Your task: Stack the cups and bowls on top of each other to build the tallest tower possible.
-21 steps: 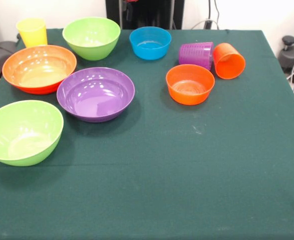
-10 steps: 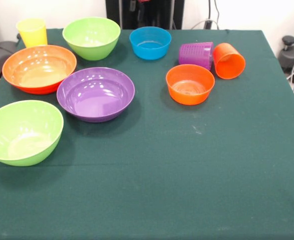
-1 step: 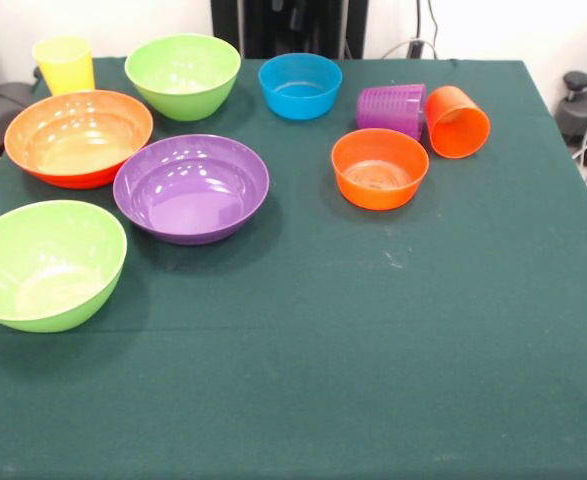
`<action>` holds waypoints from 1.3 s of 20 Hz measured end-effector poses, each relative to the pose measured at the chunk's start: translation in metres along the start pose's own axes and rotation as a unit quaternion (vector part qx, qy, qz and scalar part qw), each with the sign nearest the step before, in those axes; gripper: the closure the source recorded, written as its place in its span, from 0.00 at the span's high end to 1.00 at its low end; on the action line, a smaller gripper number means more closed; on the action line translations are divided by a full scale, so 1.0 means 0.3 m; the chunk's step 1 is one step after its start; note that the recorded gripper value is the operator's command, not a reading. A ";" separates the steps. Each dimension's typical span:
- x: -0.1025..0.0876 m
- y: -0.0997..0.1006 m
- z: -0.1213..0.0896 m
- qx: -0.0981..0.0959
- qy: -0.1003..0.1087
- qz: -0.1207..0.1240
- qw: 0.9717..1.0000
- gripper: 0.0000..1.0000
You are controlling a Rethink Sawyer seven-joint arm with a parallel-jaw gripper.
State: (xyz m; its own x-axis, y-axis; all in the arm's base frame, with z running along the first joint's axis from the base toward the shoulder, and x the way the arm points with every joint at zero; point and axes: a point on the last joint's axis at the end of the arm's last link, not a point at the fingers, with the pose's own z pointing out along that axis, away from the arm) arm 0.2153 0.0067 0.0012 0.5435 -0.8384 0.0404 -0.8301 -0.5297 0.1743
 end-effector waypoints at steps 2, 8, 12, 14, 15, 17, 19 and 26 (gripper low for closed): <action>-0.037 0.004 -0.007 0.003 0.001 -0.009 1.000 1.00; -0.124 -0.041 -0.032 0.032 0.029 -0.022 0.999 1.00; -0.168 -0.058 -0.045 0.048 0.039 -0.020 0.998 1.00; -0.178 -0.061 -0.048 0.051 0.039 -0.016 0.998 1.00; -0.181 -0.062 -0.049 0.052 0.039 -0.014 0.998 1.00; -0.189 -0.064 -0.054 0.054 0.039 -0.003 0.998 1.00; -0.187 -0.068 -0.056 0.056 0.039 0.004 0.998 1.00; -0.174 -0.071 -0.078 0.064 0.036 0.031 0.997 1.00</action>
State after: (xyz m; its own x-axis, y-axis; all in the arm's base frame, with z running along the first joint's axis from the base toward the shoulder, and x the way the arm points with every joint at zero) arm 0.2075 0.0646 0.0183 0.4947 -0.8609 0.1192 -0.8688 -0.4934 0.0418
